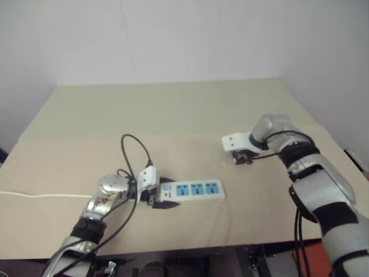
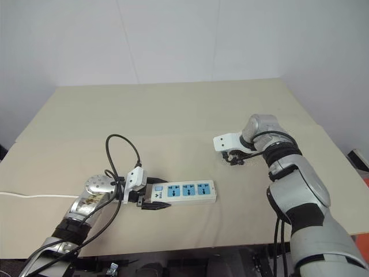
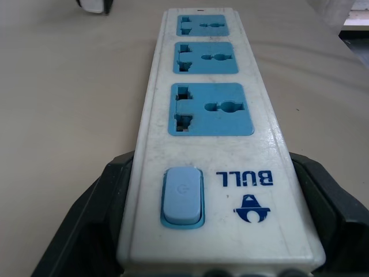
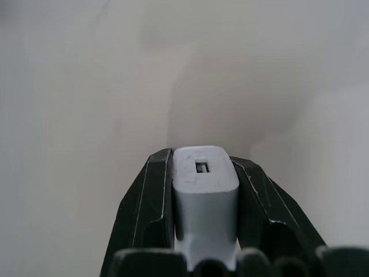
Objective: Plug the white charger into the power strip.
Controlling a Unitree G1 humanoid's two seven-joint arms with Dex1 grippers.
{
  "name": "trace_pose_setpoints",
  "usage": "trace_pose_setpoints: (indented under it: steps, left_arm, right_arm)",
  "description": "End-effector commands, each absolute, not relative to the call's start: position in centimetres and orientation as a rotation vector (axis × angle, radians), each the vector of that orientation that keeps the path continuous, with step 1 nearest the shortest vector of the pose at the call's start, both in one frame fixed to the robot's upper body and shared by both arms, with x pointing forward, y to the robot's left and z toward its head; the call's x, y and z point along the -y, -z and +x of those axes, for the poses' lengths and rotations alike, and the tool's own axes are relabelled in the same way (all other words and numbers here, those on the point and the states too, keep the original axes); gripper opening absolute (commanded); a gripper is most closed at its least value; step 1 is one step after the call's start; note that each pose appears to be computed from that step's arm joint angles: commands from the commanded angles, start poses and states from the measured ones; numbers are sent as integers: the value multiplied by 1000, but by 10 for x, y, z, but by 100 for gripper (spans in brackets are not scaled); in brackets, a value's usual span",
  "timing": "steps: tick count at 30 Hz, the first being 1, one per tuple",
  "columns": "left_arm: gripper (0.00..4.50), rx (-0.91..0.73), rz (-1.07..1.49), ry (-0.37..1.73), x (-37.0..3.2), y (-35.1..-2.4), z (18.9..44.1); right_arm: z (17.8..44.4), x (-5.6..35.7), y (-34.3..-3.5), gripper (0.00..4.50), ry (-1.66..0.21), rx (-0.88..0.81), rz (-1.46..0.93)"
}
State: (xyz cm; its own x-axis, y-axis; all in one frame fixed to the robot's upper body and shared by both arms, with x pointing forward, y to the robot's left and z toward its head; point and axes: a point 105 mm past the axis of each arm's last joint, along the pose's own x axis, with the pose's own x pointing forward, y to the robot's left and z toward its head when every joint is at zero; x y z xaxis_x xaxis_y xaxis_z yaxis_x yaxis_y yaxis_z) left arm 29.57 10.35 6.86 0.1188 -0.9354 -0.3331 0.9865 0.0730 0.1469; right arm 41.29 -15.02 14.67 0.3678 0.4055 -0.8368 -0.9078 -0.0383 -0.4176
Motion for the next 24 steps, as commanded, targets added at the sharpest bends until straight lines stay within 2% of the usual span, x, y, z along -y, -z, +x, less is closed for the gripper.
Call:
trace_pose_setpoints:
  steps: [1,3,6,9,12,17,24]
  left_arm:
    - [332,-218,388,1478,-105,-61,292]
    - [332,-220,387,1478,-106,-61,293]
    - [332,-224,385,1478,-107,-62,293]
    - [332,-228,386,1481,-110,-63,293]
    - [332,-233,385,1485,-113,-64,292]
    - [332,-239,385,1484,-115,-65,293]
    - [332,-249,389,1493,-117,-63,291]
  right_arm:
    - [407,117,-222,119,-1184,-229,-816]
    - [391,106,-241,119,-1232,-88,-610]
    - [366,99,-260,119,-1206,127,-255]
    - [353,100,-255,119,-1083,224,-100]
    - [340,96,-238,119,-1040,188,-35]
    - [315,87,-210,119,-1126,172,135]
    - [301,70,-180,119,-1212,153,156]
